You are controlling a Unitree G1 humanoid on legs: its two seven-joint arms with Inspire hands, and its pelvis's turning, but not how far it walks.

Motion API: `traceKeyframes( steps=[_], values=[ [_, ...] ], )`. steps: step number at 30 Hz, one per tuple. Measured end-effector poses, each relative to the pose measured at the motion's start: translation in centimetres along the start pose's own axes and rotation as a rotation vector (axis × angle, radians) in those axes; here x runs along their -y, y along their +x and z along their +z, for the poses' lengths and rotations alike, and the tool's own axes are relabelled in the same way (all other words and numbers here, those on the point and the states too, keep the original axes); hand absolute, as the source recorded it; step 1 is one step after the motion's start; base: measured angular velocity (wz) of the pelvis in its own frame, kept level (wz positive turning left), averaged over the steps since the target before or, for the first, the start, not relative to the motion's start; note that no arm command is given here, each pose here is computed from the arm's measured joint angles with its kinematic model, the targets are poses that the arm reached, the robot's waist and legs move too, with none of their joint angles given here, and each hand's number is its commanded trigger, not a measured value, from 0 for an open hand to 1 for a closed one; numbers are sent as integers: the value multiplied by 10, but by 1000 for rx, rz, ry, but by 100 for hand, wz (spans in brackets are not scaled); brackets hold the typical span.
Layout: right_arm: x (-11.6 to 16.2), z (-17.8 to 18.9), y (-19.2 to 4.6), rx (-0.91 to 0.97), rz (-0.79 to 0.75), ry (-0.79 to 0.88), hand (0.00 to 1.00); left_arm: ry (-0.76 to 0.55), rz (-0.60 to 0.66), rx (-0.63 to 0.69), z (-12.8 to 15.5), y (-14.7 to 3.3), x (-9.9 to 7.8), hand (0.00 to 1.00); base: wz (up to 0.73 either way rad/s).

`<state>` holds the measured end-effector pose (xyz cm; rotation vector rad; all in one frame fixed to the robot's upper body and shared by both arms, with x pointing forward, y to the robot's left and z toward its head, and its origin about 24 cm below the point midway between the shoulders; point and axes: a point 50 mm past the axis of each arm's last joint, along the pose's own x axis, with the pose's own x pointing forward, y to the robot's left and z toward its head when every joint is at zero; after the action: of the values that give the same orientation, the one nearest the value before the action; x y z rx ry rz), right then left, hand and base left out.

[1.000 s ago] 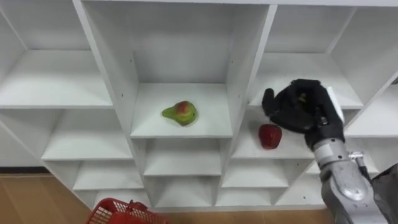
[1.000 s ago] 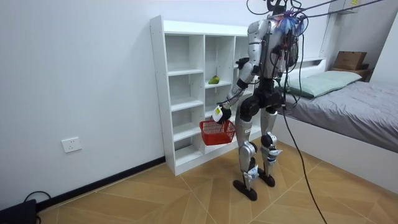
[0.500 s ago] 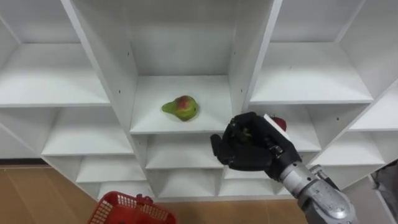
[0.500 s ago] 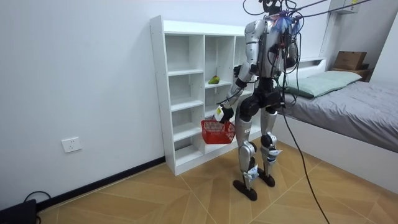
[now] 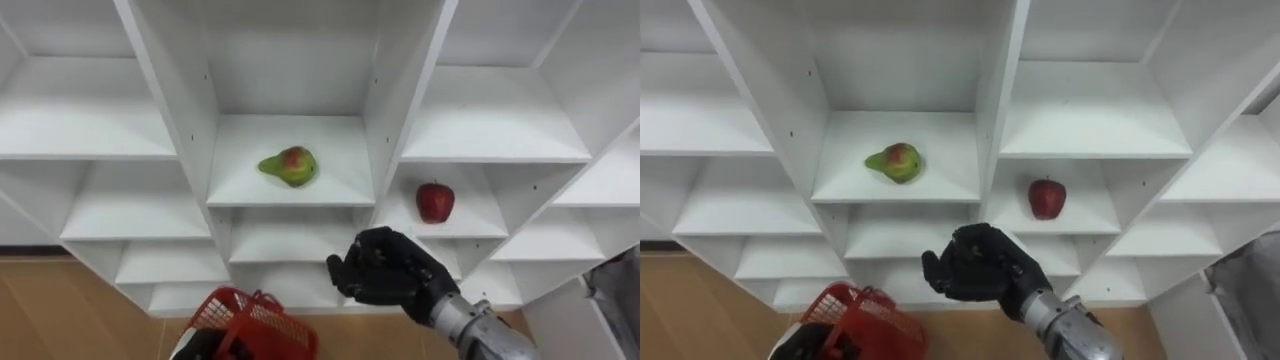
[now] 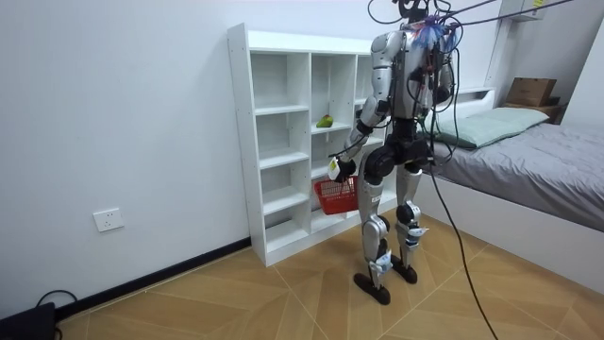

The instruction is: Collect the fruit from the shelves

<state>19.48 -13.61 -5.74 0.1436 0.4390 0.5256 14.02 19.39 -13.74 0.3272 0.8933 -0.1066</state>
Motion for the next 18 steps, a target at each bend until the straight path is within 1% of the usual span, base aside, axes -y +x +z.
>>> traceKeyframes(
  steps=[2, 6, 8, 13, 18],
  values=[
    [-2, -11, 1, -35, -6, 35, 100, 11, -22, 25, 9, 3, 6, 100, 15],
    [-2, -20, 4, -69, -7, 102, 100, 2, -42, 49, 20, 7, 11, 100, 10],
    [3, -26, 5, -88, -53, 146, 100, -4, -49, 56, 25, 9, 12, 100, 18],
    [10, -37, 5, -142, -94, 179, 100, -17, -69, 59, 26, 10, 18, 100, 3],
    [12, -51, 7, -201, -124, 236, 100, 5, -136, 68, 29, 10, 27, 100, -1]
  ],
)
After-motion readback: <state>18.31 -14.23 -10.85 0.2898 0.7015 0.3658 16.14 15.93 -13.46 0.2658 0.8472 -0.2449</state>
